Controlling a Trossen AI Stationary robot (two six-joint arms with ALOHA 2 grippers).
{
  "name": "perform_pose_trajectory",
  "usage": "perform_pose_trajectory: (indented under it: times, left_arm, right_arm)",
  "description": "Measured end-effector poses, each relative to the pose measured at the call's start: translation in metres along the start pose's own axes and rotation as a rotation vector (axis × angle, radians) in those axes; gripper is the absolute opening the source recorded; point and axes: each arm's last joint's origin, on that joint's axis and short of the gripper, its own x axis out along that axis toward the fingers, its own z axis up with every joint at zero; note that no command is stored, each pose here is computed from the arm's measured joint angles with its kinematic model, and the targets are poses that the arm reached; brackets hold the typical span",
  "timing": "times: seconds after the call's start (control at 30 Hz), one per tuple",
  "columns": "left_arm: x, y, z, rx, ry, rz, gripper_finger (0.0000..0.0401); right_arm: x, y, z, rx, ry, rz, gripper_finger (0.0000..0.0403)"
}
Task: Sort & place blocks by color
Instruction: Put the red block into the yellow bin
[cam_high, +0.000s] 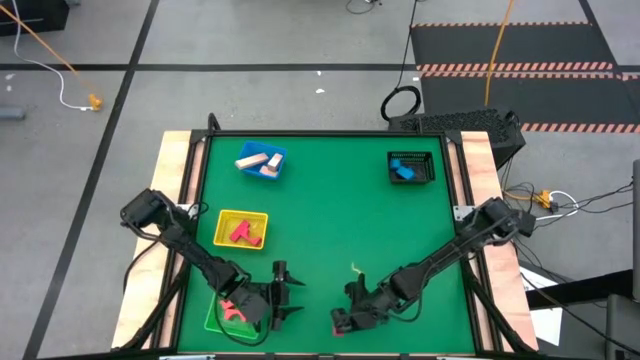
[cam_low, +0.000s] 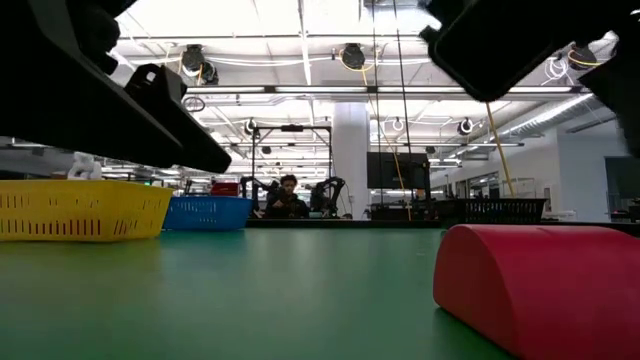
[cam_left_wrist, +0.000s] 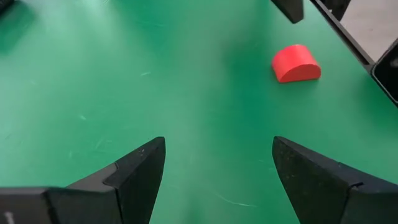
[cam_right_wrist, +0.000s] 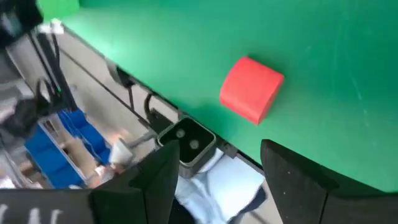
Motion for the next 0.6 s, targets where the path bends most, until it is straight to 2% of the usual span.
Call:
perform_pose_trajectory:
  times: [0.23, 0.47, 0.6]
  left_arm:
    - [-0.002, -0.003, -0.001, 0.004, -0.002, -0.01, 0.0296]
    - [-0.002, -0.003, -0.003, 0.02, 0.015, -0.005, 0.0296]
    - [-0.002, -0.002, -0.004, 0.029, 0.029, -0.001, 0.0296]
  right_arm:
    - [0.002, 0.0, 0.015, 0.171, 0.087, -0.074, 0.0215]
    - [0.011, -0.003, 0.03, 0.238, 0.152, -0.126, 0.0214]
    - [0.009, 0.001, 0.037, 0.252, 0.149, -0.113, 0.0214]
